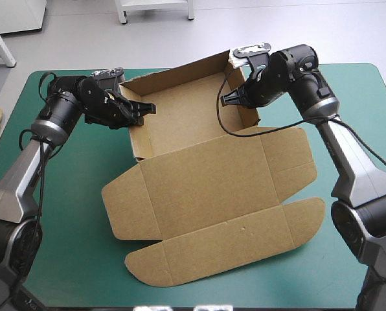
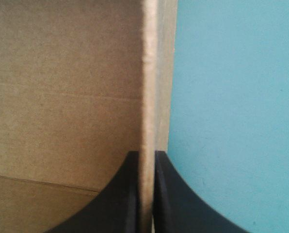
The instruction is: Fold the box
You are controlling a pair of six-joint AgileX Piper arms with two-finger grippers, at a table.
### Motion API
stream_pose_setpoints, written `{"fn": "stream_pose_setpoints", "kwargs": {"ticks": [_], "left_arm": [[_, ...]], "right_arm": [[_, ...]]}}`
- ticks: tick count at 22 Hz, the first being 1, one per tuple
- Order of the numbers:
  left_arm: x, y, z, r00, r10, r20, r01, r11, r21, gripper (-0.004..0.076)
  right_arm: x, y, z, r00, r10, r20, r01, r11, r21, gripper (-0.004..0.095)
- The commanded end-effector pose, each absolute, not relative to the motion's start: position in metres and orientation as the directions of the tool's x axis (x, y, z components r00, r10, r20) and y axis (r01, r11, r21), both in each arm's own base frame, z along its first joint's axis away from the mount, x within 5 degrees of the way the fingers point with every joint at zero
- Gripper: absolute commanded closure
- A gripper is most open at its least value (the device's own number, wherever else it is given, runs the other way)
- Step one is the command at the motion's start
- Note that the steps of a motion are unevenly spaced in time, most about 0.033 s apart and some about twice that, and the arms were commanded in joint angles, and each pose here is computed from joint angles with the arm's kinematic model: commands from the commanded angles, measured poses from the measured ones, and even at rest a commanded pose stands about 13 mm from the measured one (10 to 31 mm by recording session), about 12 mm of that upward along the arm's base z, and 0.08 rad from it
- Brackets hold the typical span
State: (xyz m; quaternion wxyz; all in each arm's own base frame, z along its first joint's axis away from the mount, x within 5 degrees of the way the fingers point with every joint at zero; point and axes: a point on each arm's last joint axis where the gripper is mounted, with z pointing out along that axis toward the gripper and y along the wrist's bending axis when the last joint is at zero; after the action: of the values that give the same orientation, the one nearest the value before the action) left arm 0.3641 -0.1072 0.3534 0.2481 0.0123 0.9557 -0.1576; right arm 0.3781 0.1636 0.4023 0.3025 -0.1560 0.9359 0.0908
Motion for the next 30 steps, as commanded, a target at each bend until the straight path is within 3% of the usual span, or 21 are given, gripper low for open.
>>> {"fn": "stream_pose_setpoints", "kwargs": {"ticks": [1, 13, 22, 30], "left_arm": [[0.358, -0.113, 0.389, -0.798, -0.136, -0.587, 0.137, 0.908, -0.397, 0.0730], [0.366, -0.107, 0.400, -0.744, -0.099, -0.661, 0.144, 0.942, -0.303, 0.0732], [0.392, -0.125, 0.375, -0.828, 0.051, -0.559, 0.160, 0.976, -0.149, 0.0732], [0.409, -0.134, 0.337, -0.879, 0.079, -0.469, 0.156, 0.980, -0.127, 0.0732]], "right_arm": [[0.362, 0.164, 0.438, -0.690, -0.184, -0.700, -0.374, 0.918, 0.128, 0.0905], [0.368, 0.168, 0.409, -0.770, -0.230, -0.594, -0.342, 0.936, 0.081, 0.0904], [0.375, 0.179, 0.384, -0.807, -0.241, -0.539, -0.319, 0.946, 0.054, 0.0904], [0.393, 0.186, 0.351, -0.843, -0.253, -0.474, -0.307, 0.951, 0.038, 0.0904]]}}
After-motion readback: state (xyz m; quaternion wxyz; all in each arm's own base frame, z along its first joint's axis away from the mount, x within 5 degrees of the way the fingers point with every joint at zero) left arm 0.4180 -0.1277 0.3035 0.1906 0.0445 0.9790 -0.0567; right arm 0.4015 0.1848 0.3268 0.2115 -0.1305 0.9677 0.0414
